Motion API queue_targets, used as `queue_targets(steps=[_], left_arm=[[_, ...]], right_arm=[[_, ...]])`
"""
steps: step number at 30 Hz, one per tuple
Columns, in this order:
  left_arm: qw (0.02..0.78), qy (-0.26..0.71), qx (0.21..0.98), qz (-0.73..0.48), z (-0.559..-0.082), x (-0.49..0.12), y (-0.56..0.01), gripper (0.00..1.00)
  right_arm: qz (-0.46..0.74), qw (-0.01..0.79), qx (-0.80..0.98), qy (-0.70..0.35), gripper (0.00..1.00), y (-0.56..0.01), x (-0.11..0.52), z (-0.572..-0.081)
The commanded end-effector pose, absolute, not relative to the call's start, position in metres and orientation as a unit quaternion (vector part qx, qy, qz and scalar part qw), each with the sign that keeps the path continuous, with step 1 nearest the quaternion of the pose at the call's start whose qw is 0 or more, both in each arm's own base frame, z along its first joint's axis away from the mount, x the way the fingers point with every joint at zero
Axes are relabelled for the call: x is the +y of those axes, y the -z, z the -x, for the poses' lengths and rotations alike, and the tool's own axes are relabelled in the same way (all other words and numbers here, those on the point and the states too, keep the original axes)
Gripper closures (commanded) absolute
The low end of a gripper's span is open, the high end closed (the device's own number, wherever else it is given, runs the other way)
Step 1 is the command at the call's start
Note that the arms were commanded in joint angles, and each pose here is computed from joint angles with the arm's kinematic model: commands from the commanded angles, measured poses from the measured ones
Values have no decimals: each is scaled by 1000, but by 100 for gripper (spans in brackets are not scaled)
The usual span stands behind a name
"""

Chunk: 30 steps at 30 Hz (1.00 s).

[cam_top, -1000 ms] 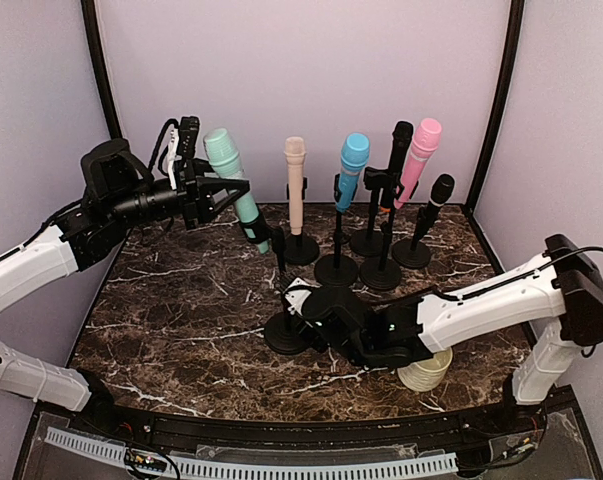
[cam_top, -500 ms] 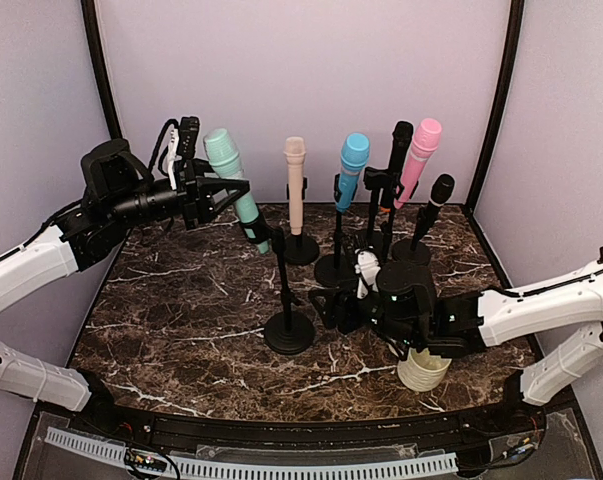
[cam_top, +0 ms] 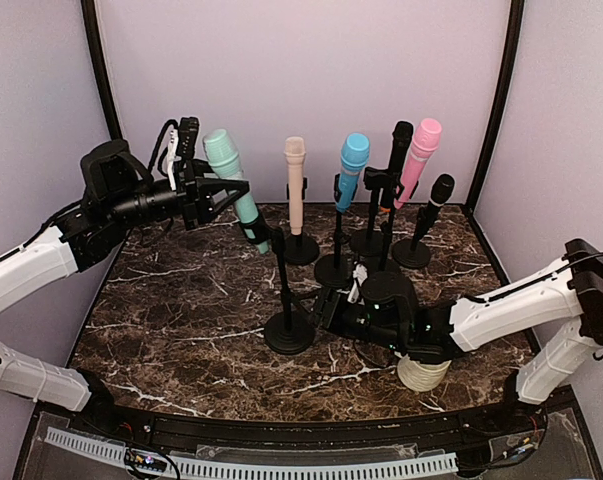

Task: Remove the microphone from the stand
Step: Unscrew the knob on the stand of the microphone stand.

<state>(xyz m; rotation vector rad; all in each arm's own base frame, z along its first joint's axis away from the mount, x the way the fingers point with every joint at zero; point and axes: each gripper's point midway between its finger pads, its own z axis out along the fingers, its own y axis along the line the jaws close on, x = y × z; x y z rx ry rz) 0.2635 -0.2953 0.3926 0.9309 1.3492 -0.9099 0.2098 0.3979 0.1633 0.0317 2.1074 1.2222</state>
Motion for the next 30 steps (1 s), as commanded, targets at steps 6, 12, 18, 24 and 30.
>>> queue_targets(steps=[6, 12, 18, 24, 30], left_arm=[[541, 362, 638, -411, -271, -292, -337, 78], [541, 361, 638, -411, -271, -292, -337, 78], [541, 361, 638, -412, -271, -293, -337, 78], [540, 361, 639, -412, -272, -293, -335, 78], [540, 360, 640, -412, -272, -293, -335, 78]], right_arm=[[-45, 326, 791, -516, 40, -166, 412, -216], [-50, 326, 787, -521, 47, -163, 413, -221], [-47, 331, 783, -524, 52, -164, 418, -225], [-45, 332, 781, -527, 54, -162, 421, -228], [-40, 338, 780, -526, 54, -163, 423, -231]])
